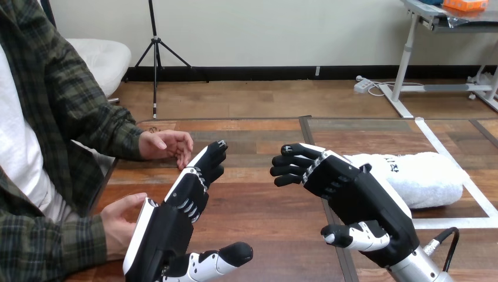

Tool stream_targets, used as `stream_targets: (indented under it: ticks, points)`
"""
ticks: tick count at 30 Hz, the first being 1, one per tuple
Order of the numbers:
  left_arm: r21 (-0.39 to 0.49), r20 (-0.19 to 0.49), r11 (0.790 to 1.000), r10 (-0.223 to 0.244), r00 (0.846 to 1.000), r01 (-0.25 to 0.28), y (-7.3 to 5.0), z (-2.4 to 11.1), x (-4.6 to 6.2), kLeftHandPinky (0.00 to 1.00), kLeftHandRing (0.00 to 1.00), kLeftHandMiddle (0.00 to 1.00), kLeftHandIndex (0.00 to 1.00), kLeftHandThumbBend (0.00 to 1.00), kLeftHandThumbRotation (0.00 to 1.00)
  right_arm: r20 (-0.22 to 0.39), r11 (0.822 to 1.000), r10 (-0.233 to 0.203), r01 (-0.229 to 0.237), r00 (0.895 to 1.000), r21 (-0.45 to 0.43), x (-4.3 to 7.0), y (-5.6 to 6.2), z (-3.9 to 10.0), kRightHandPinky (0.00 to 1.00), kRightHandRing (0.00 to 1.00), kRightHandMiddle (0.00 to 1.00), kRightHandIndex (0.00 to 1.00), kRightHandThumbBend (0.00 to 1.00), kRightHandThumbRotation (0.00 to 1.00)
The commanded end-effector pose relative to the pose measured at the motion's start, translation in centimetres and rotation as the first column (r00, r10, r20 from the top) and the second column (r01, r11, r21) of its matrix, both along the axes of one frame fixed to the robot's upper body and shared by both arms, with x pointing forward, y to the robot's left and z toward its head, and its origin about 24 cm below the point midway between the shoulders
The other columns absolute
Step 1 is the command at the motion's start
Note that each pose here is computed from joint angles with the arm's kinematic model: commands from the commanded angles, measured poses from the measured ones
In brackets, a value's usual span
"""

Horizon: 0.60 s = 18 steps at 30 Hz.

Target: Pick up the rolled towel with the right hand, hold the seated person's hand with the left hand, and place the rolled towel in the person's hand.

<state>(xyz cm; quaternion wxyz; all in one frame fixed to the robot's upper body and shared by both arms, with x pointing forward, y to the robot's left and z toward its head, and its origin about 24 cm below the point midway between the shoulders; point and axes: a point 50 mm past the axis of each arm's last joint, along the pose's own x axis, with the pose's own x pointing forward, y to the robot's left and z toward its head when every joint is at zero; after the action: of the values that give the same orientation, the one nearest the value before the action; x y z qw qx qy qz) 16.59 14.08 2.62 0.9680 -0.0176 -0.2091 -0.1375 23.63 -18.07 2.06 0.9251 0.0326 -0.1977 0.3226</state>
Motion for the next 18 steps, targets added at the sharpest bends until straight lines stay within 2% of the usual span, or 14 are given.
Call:
stream_targets:
  ticks: [1,18]
  points:
    - [-0.023,0.084,1.000,0.013,0.996,-0.012,-0.02,1.54,0.85,0.92,0.94,0.93,0.88,1.00,0.50,0.109,1.000,0.004,-0.004,0.994,-0.004,1.44,0.28,2.21,0.74,0.78,0.80,0.81,1.00,0.47]
    - [-0.026,0.083,1.000,0.014,0.996,-0.012,-0.12,1.51,0.97,0.92,0.94,0.93,0.89,1.00,0.50,0.118,1.000,0.002,0.000,0.993,-0.014,1.72,-0.07,2.54,0.76,0.79,0.80,0.81,1.00,0.44]
